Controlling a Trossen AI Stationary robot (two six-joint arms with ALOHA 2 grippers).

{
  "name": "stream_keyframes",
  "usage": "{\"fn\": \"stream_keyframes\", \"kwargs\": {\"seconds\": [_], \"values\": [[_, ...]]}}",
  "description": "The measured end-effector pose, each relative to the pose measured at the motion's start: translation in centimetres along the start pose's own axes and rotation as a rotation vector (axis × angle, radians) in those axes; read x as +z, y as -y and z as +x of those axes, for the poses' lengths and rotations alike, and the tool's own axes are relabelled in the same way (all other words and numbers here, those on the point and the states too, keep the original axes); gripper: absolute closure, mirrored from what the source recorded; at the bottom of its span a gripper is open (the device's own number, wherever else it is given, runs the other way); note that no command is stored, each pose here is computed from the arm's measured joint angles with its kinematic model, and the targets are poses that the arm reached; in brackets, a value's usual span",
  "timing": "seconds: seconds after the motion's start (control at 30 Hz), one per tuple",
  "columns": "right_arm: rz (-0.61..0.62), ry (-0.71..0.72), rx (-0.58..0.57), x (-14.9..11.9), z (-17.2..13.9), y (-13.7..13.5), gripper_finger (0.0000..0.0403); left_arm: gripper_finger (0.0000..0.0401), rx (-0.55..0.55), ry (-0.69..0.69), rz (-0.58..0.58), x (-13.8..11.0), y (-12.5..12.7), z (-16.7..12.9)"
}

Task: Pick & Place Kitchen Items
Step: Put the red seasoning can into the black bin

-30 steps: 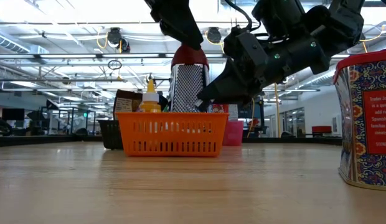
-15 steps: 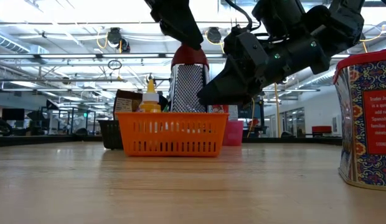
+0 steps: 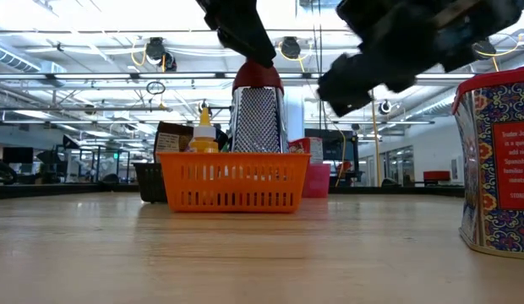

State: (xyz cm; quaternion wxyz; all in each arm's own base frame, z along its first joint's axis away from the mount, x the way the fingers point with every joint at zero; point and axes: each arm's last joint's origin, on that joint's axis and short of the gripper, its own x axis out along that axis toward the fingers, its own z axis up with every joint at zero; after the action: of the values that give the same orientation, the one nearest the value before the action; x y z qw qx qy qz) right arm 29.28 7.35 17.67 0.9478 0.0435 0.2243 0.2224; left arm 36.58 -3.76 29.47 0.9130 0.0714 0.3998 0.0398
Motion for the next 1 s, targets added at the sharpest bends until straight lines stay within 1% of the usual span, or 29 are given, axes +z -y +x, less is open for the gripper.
{"fn": "stream_keyframes", "kwargs": {"seconds": [0.1, 0.17, 0.33, 0.6, 0.8, 0.93, 1.0], "values": [[0.0, -0.048, 0.054, -0.1, -0.4, -1.2, 0.0259, 0.0189, 0.0, 0.0, 0.014, 0.0, 0.0, 0.0], [0.027, -0.062, 0.077, -0.1, -0.6, -1.8, 0.0257, 0.0189, 0.0, 0.001, 0.014, 0.0, 0.0, 0.0], [0.087, -0.062, 0.151, 0.2, -0.8, -2.9, 0.0245, 0.0189, 0.0, 0.002, 0.017, 0.0, 0.0, 0.0], [0.113, -0.111, 0.166, -0.3, -0.7, -3.5, 0.0179, 0.0189, 0.0, 0.002, 0.018, 0.0, 0.0, 0.0], [0.124, -0.131, 0.203, -0.5, -0.7, -4.1, 0.013, 0.0189, 0.0, 0.001, 0.018, 0.0, 0.0, 0.0], [0.114, -0.15, 0.221, -0.7, -0.6, -4.8, 0.0108, 0.0189, 0.0, 0.001, 0.013, 0.0, 0.0, 0.0], [0.086, -0.157, 0.235, -0.8, -0.6, -5.2, 0.0104, 0.0189, 0.0, 0.001, 0.013, 0.0, 0.0, 0.0]]}}
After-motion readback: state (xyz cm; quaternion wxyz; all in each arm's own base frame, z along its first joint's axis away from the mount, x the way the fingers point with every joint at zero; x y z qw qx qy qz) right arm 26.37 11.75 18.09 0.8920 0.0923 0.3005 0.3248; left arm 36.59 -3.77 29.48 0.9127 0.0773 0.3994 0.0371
